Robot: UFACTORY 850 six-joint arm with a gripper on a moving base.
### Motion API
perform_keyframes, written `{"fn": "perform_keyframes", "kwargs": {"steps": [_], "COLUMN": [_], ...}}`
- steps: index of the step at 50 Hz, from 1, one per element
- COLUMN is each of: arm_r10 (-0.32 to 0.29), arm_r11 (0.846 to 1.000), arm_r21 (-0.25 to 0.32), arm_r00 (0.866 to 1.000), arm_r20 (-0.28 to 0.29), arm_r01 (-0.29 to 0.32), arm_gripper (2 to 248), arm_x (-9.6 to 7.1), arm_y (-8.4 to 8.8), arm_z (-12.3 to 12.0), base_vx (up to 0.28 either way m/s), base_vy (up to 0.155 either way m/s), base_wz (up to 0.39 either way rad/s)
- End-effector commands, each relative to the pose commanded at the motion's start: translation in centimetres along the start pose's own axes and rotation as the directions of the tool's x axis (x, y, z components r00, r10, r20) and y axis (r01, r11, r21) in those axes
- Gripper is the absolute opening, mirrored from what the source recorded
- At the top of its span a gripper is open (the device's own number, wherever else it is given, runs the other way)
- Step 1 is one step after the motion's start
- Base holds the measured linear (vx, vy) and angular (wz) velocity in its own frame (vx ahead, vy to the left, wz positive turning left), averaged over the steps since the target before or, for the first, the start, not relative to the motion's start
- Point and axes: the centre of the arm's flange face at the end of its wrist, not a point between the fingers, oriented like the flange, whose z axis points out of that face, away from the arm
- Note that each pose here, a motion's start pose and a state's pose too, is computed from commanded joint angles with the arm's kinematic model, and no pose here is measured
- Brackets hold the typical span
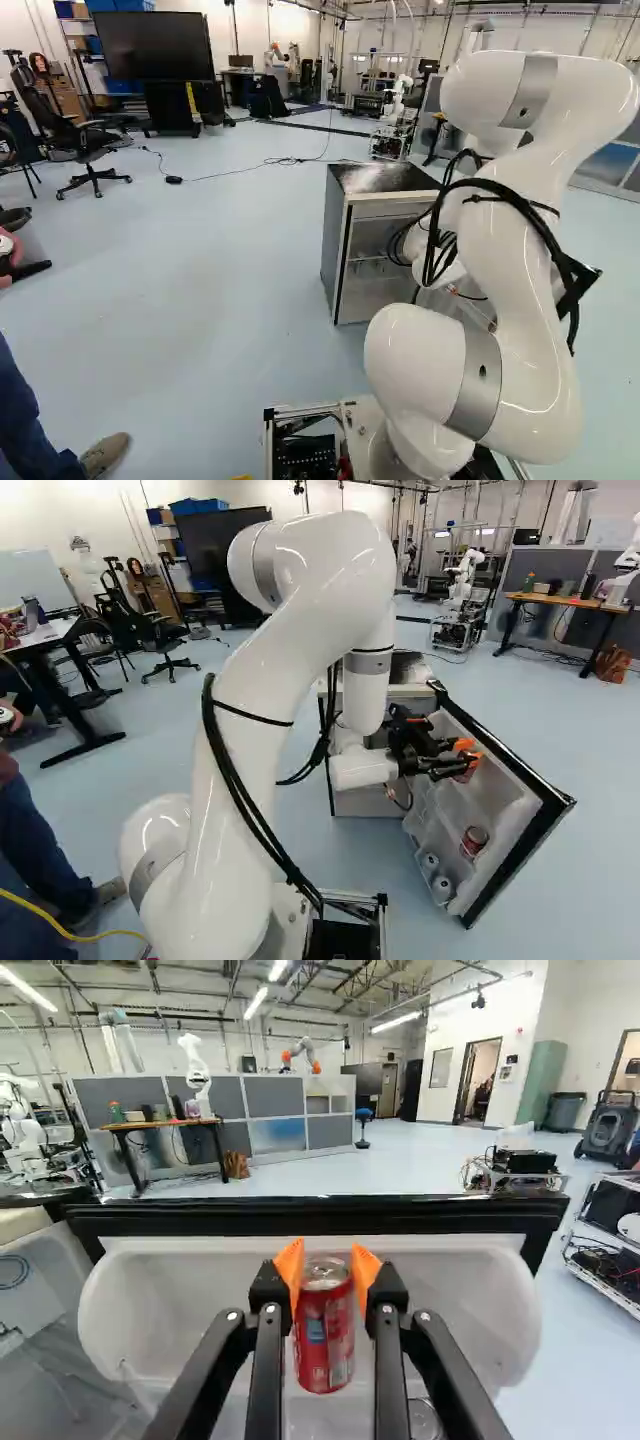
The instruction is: Grab a drink from the fridge
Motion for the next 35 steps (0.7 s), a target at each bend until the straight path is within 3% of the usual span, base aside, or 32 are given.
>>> {"fn": "perform_keyframes", "kwargs": {"steps": [3, 4, 9, 10, 14, 15, 35], "arm_r10": [-0.003, -0.004, -0.011, -0.013, -0.018, -0.02, -0.049], "arm_r11": [1.0, 1.0, 1.0, 1.0, 1.0, 1.0, 0.999], "arm_r21": [0.0, 0.0, 0.0, 0.0, 0.0, 0.0, 0.001], "arm_r00": [1.0, 1.0, 1.0, 1.0, 1.0, 0.999, 0.997], "arm_r20": [0.004, 0.006, 0.015, 0.017, 0.024, 0.026, 0.063], "arm_r01": [0.003, 0.004, 0.011, 0.013, 0.018, 0.02, 0.049], "arm_gripper": [91, 75, 75, 54, 54, 32, 23], "arm_x": [0.2, 0.3, 0.5, 0.6, 0.7, 0.8, 1.4], "arm_y": [0.4, 0.5, 1.2, 1.4, 1.9, 2.0, 4.8], "arm_z": [-0.6, -0.8, -1.7, -1.9, -2.7, -2.9, -6.7], "base_vx": [0.0, 0.0, 0.0, 0.0, 0.0, 0.0, 0.0], "base_vy": [0.0, 0.0, 0.0, 0.0, 0.0, 0.0, 0.0], "base_wz": [0.0, 0.0, 0.0, 0.0, 0.0, 0.0, 0.0]}}
